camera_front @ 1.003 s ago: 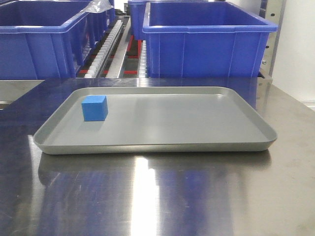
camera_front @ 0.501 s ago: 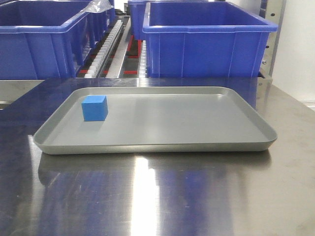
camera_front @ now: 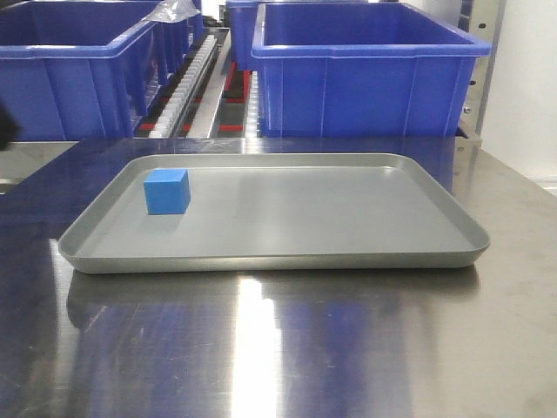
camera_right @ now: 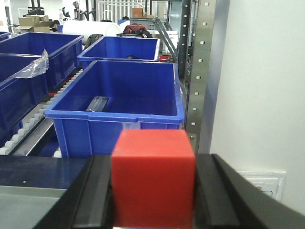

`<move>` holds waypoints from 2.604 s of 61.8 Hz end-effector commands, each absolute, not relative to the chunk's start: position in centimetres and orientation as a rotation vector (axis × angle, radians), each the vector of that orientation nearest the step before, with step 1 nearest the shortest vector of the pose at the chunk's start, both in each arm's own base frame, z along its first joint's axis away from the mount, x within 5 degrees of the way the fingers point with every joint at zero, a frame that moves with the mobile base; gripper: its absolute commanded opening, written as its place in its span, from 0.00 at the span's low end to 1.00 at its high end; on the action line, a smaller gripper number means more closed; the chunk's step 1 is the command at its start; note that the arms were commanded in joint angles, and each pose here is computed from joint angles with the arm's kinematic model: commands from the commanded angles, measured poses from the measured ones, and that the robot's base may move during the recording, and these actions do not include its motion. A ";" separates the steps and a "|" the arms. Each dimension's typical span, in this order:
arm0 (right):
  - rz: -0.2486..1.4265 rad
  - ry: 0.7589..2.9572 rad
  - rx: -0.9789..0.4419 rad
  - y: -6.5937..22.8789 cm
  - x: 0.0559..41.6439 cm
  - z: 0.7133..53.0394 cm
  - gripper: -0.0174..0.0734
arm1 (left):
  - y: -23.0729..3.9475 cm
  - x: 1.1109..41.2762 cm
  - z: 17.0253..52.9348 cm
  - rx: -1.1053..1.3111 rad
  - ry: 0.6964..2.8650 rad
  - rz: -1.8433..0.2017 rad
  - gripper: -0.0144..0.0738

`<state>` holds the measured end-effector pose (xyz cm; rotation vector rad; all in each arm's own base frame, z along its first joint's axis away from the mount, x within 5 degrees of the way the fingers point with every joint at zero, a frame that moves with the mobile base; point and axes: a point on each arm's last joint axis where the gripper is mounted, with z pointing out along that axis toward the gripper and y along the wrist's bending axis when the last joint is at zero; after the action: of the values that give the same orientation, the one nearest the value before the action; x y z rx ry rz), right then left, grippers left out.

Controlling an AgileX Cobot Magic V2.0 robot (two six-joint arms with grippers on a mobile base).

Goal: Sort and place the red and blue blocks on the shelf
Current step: 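Lower the left gripper over the blue cube and close on it, then lift the blue cube up off the tray with the left gripper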

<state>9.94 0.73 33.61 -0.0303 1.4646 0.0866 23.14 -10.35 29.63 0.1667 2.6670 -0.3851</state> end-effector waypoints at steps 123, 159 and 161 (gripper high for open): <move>0.086 1.354 -0.037 0.8 9.8 35.3 0.25 | -20.4 38.0 26.2 -0.068 2.969 -0.120 0.64; 0.086 1.354 -0.037 0.8 9.8 35.3 0.25 | -20.2 37.8 26.6 -0.061 2.935 -0.117 0.31; 0.086 1.354 -0.037 0.8 9.8 35.3 0.25 | -20.1 37.7 27.0 -0.061 2.925 -0.125 0.31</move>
<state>9.94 0.73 33.61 -0.0303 1.4646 0.0866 38.45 -20.73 22.63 -0.0463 3.0173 -0.0639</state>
